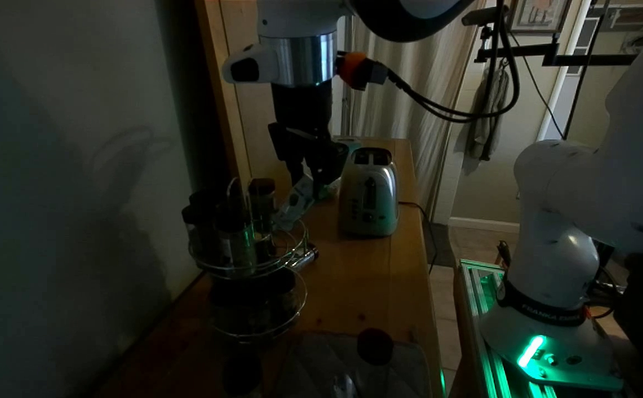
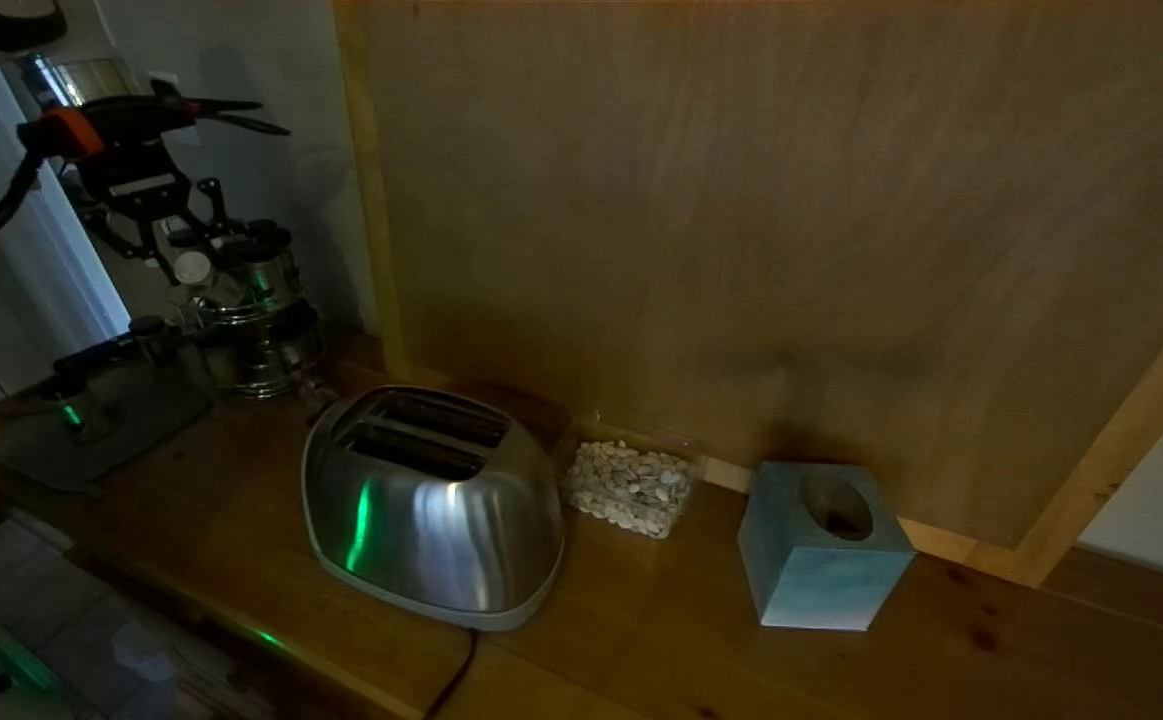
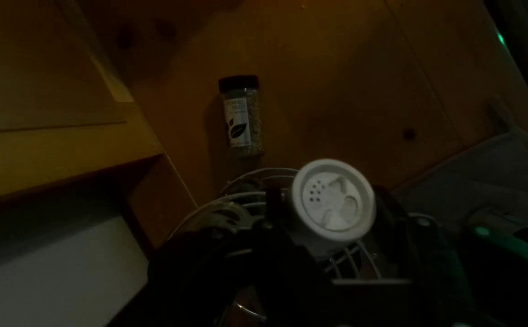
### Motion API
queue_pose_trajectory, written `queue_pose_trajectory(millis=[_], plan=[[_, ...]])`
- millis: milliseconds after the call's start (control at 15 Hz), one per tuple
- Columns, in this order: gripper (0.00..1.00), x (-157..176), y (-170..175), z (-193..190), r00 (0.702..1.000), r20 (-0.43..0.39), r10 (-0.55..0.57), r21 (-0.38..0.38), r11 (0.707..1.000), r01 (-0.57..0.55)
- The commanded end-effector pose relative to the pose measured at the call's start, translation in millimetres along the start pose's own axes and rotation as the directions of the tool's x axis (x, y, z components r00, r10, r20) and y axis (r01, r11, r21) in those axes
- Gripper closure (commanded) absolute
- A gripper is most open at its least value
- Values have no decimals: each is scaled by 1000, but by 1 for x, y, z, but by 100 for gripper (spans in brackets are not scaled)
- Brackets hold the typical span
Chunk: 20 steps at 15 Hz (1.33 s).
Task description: Move the white spice bottle from the bottom of the spice rack and place it at the top rack of the spice rack
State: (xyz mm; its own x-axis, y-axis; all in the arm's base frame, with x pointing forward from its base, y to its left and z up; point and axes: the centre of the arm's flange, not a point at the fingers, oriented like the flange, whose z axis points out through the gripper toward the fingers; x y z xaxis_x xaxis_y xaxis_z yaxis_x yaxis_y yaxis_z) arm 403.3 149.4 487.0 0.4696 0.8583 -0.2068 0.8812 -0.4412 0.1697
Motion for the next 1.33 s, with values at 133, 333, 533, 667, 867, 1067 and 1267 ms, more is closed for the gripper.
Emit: queue_pose_trajectory(millis=[133,333,533,667,867,1067,1267], plan=[[76,32,7,-9,982,112,-149,-31,988,153],[76,44,6,-11,959,178,-220,-49,971,232],[76,52,5,-12,926,246,-286,-67,948,310],[76,54,3,-11,898,293,-329,-61,931,360],[76,57,2,-10,866,337,-371,-47,912,409],[76,58,1,-8,840,355,-411,-33,892,451],[76,57,3,-8,815,366,-450,-18,872,490]])
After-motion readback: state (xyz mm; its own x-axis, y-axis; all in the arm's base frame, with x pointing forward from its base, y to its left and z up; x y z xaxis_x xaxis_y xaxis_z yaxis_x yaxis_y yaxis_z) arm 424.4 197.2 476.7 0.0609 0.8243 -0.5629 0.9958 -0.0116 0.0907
